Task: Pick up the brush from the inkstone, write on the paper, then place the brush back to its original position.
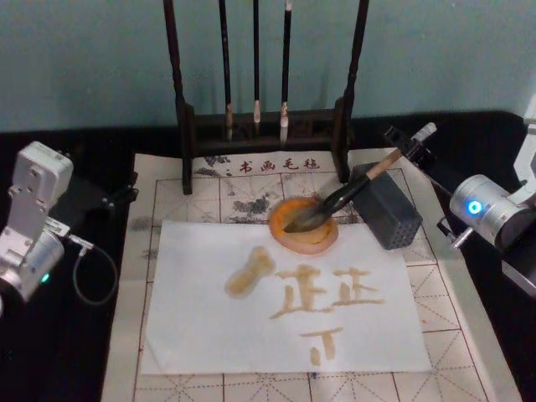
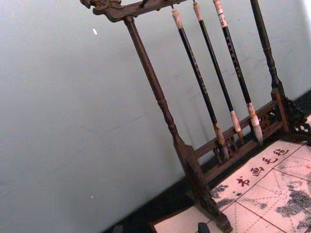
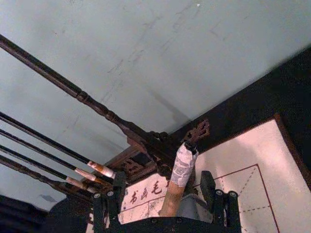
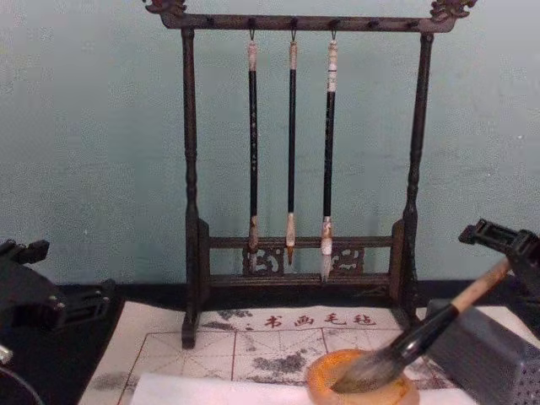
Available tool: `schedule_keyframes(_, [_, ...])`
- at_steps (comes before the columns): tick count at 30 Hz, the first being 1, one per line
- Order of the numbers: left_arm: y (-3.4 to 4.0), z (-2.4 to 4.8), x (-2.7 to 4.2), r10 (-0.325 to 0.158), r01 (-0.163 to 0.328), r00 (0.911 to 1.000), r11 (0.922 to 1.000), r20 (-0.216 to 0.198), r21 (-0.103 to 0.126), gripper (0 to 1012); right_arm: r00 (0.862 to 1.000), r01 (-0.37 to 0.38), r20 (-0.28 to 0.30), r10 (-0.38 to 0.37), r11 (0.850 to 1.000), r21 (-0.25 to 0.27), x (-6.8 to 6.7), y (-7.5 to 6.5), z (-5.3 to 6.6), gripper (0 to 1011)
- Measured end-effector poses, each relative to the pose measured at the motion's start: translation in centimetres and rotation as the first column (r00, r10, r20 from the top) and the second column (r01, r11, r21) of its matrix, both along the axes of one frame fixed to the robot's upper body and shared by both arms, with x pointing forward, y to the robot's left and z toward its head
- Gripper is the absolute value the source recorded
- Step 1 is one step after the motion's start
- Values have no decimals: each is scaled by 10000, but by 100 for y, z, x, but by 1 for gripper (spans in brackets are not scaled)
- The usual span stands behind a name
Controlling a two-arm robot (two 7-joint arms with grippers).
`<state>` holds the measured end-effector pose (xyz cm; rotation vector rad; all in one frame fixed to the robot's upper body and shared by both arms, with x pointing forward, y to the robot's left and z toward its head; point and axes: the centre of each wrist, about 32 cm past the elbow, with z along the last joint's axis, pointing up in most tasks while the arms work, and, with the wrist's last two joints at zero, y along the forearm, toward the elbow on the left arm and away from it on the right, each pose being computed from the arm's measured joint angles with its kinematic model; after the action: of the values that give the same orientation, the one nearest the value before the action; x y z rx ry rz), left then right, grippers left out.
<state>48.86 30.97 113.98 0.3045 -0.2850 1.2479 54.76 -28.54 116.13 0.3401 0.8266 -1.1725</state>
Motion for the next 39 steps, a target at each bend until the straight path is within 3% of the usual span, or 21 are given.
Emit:
schedule_keyframes(3, [0, 0, 0, 0, 0, 10000, 10000, 1, 0, 1001, 10000, 3, -1, -3, 10000, 2, 0, 0, 0, 998])
schedule_keyframes(10, [0, 0, 0, 0, 0, 10000, 10000, 1, 0, 1001, 10000, 11, -6, -11, 10000, 6, 0, 0, 0, 865])
schedule_keyframes(30, [0, 0, 0, 0, 0, 10000, 10000, 0, 0, 1001, 10000, 19, -8, -19, 10000, 5, 0, 0, 0, 222])
schedule_keyframes(39, [0, 0, 0, 0, 0, 10000, 10000, 0, -1, 1001, 10000, 18, -7, -18, 10000, 6, 0, 0, 0, 190])
